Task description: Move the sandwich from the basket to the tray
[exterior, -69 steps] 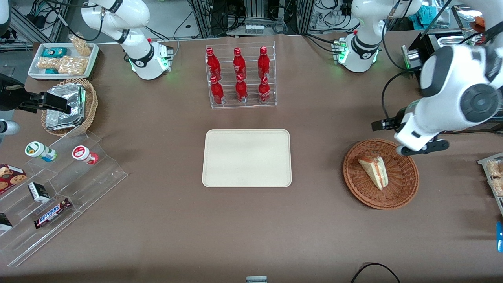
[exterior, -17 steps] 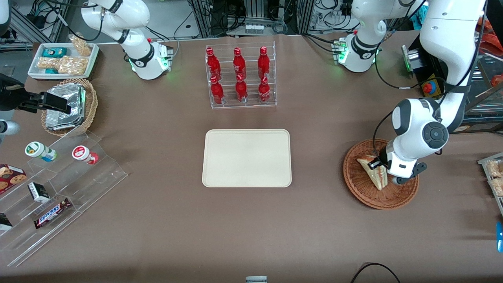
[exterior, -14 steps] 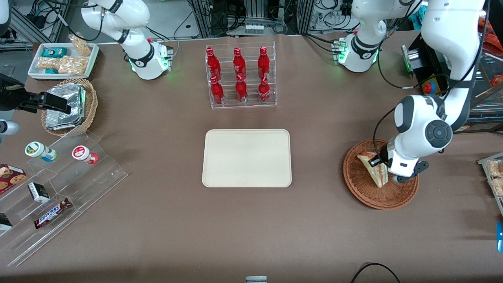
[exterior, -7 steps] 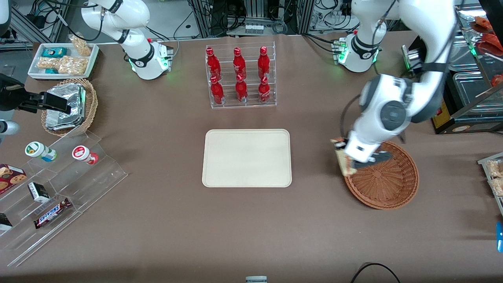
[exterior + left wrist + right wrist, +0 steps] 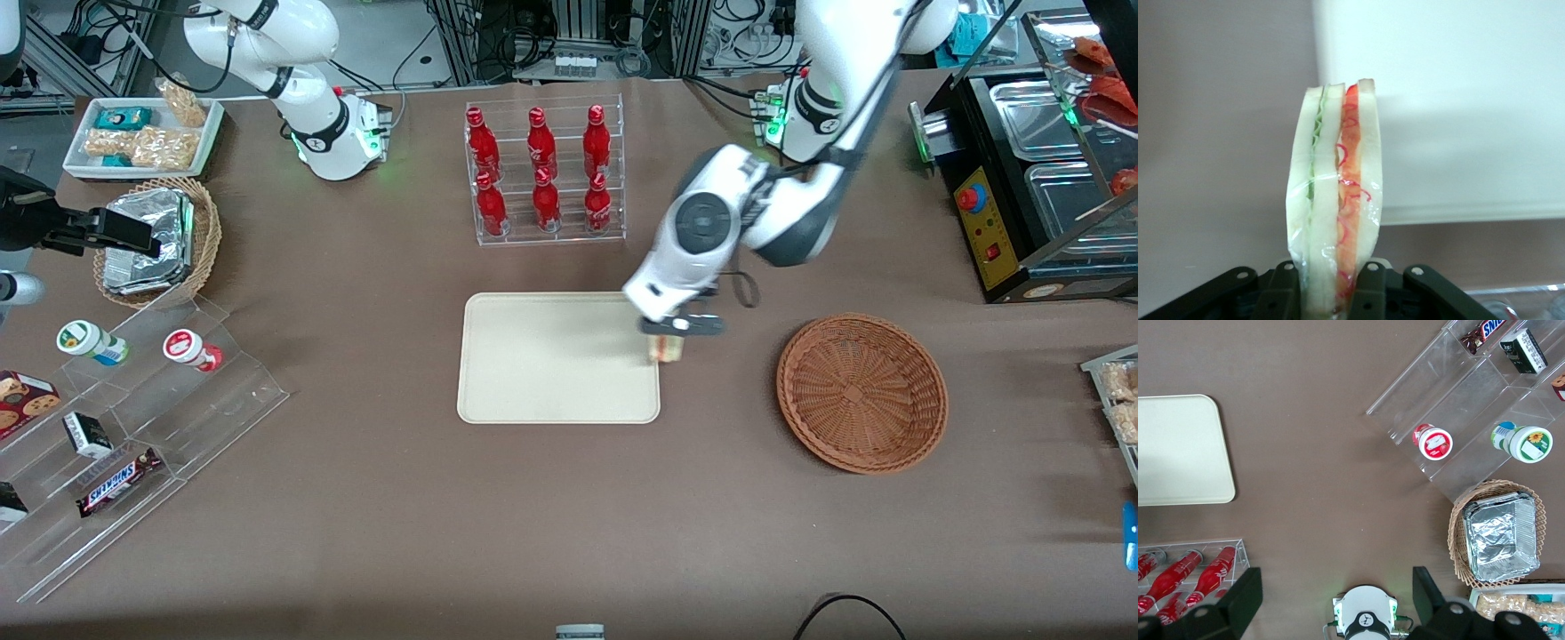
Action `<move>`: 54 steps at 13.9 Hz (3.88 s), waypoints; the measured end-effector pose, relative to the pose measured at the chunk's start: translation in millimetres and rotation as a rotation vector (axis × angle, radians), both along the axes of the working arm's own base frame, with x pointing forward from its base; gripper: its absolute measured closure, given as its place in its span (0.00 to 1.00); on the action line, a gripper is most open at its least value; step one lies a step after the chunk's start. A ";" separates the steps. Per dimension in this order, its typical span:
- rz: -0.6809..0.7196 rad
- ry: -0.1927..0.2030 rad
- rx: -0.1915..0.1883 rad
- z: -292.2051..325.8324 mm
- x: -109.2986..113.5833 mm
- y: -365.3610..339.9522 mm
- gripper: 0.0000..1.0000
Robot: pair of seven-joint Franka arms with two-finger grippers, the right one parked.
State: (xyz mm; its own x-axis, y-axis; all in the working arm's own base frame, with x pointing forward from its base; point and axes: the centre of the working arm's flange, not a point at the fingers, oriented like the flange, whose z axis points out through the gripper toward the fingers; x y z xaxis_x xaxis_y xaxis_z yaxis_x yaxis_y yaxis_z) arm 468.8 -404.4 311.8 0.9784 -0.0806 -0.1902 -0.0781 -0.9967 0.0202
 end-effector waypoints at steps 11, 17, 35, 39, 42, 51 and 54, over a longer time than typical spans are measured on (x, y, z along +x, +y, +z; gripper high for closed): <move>0.053 0.002 -0.041 -88.1 -8.6 -120.4 0.67; 0.074 -0.066 -0.053 -83.5 1.5 -126.4 0.13; 0.071 0.047 0.110 166.4 109.8 154.6 0.00; 0.019 0.073 0.077 205.0 118.3 247.5 0.00; -0.010 0.091 0.104 240.9 100.7 283.3 0.00; -0.034 0.074 0.120 317.0 58.4 277.9 0.00; -0.064 0.096 0.116 313.3 53.3 262.4 0.00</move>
State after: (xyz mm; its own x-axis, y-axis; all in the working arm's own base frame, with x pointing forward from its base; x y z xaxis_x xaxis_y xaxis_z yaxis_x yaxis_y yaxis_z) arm 522.1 -142.0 625.0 0.9488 -0.1143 -0.2944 -0.1449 -0.9859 -0.0842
